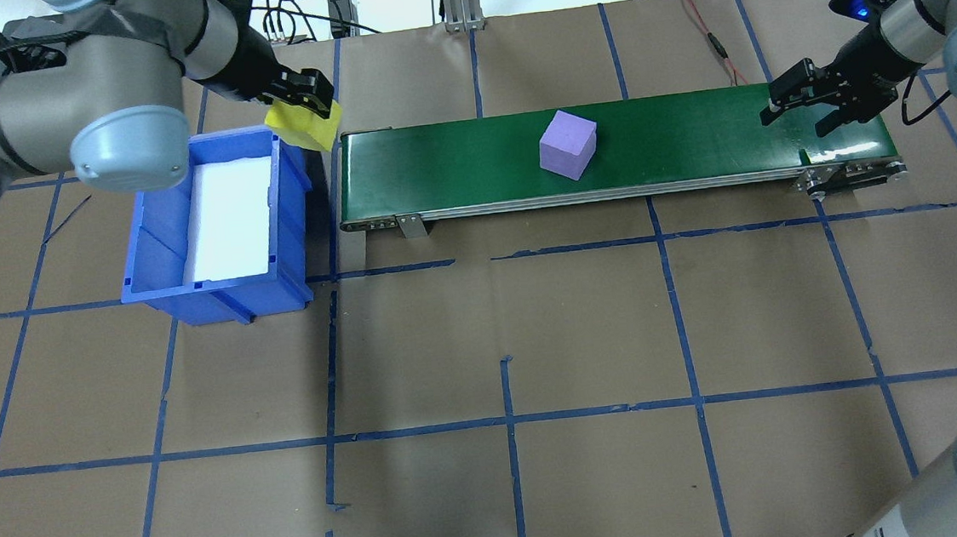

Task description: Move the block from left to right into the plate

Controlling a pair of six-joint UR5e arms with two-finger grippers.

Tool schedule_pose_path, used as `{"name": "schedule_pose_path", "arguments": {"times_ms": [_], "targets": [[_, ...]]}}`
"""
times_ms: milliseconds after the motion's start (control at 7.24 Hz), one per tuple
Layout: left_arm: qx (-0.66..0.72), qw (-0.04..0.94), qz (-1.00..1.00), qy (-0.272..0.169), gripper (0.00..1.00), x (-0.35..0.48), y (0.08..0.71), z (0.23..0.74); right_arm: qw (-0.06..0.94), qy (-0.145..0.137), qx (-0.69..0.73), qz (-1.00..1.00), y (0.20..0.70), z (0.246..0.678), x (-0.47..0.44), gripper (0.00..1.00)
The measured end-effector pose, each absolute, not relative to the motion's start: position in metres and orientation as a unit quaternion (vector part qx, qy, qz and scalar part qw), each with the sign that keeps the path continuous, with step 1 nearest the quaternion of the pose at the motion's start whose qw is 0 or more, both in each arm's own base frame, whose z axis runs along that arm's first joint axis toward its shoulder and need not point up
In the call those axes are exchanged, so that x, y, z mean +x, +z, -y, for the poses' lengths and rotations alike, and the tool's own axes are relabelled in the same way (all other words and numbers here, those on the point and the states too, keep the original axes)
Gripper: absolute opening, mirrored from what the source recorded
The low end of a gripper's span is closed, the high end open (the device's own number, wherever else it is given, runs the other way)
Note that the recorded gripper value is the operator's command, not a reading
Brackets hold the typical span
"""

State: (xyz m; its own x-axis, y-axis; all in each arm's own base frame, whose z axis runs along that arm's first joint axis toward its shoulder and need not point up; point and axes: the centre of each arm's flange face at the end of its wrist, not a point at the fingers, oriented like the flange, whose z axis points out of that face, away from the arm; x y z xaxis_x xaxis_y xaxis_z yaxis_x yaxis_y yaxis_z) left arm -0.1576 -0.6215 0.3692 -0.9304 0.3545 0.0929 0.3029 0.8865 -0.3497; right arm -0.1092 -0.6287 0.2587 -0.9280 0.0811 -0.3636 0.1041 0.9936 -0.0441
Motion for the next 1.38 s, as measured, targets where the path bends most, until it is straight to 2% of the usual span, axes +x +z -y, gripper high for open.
{"name": "schedule_pose_path", "arguments": {"times_ms": [138,276,552,967,1105,1381], "targets": [[-0.18,0.082,0.967,0.158,0.8,-0.177,0.337,0.628,0.187,-0.027,0.05,-0.981,0.258,0.62,-0.105,1.0],[-0.186,0.085,0.968,0.147,1.0,-0.19,0.308,0.634,0.189,-0.025,0.051,-0.98,0.257,0.616,-0.103,1.0],[-0.169,0.089,0.971,0.144,1.0,-0.198,0.296,0.637,0.191,-0.024,0.052,-0.98,0.256,0.613,-0.102,1.0],[-0.152,0.066,0.976,0.143,1.0,-0.191,0.331,0.625,0.191,-0.024,0.053,-0.98,0.256,0.613,-0.102,1.0],[-0.142,0.042,0.981,0.122,1.0,-0.177,0.365,0.607,0.191,-0.024,0.054,-0.98,0.256,0.613,-0.102,1.0],[-0.117,0.026,0.991,0.066,1.0,-0.145,0.446,0.54,0.191,-0.024,0.055,-0.98,0.256,0.613,-0.102,1.0]]}}
